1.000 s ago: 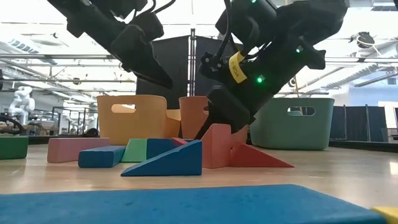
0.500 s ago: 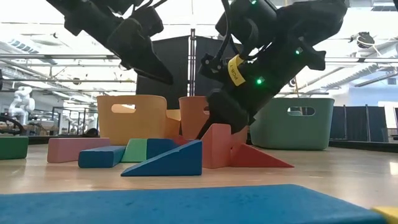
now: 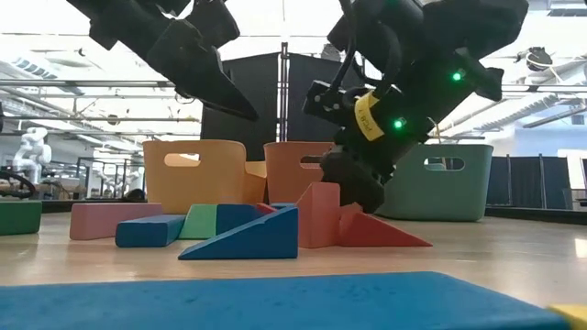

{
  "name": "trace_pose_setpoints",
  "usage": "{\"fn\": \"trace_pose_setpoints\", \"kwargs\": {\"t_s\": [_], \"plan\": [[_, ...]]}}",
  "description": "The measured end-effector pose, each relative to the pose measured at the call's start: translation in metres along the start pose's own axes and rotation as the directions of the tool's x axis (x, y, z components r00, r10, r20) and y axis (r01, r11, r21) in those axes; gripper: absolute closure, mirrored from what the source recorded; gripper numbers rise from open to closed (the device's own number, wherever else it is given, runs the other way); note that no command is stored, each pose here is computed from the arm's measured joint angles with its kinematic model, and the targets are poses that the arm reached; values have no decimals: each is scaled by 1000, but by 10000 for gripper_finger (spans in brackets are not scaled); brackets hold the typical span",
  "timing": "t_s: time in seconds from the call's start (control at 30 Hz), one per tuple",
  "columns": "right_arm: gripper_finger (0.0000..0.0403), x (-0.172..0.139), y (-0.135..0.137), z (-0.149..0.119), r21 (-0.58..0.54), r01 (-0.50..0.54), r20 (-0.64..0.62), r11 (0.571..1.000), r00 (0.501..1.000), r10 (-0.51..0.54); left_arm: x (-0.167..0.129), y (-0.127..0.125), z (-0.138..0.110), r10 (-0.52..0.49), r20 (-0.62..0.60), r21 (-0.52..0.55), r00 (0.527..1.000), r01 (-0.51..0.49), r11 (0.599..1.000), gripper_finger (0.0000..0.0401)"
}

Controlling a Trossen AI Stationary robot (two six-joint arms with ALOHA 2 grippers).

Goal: Sort blocks by size
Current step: Put the blue rectangle block into the orange bin

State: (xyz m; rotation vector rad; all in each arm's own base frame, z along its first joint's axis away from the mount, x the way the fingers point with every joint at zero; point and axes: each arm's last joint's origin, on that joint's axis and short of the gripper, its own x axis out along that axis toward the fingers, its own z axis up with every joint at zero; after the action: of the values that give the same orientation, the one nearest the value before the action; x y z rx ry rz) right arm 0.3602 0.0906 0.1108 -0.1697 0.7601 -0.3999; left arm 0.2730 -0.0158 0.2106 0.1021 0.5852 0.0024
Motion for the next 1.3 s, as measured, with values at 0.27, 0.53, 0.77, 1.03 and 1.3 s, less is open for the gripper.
{"fn": "trace_pose_setpoints", "kwargs": {"t_s": [0.27,0.53,0.77,1.03,1.3], "plan": [[355,-16,0,11,20,-18,47,1000,999,17,0,-4,0,-13,2,16,1000,13,1000,202],[355,-29,3,17,24,-42,77,999,996,40,0,-6,0,-17,0,50,1000,17,999,202],[355,-52,5,28,36,-83,134,996,988,78,-2,-19,2,-58,15,153,998,55,987,202],[355,-73,6,37,39,-120,187,992,976,111,-4,-32,7,-98,67,220,993,81,972,202],[355,-79,7,44,34,-87,254,996,964,75,-5,-33,10,-103,98,194,990,82,977,202]]}}
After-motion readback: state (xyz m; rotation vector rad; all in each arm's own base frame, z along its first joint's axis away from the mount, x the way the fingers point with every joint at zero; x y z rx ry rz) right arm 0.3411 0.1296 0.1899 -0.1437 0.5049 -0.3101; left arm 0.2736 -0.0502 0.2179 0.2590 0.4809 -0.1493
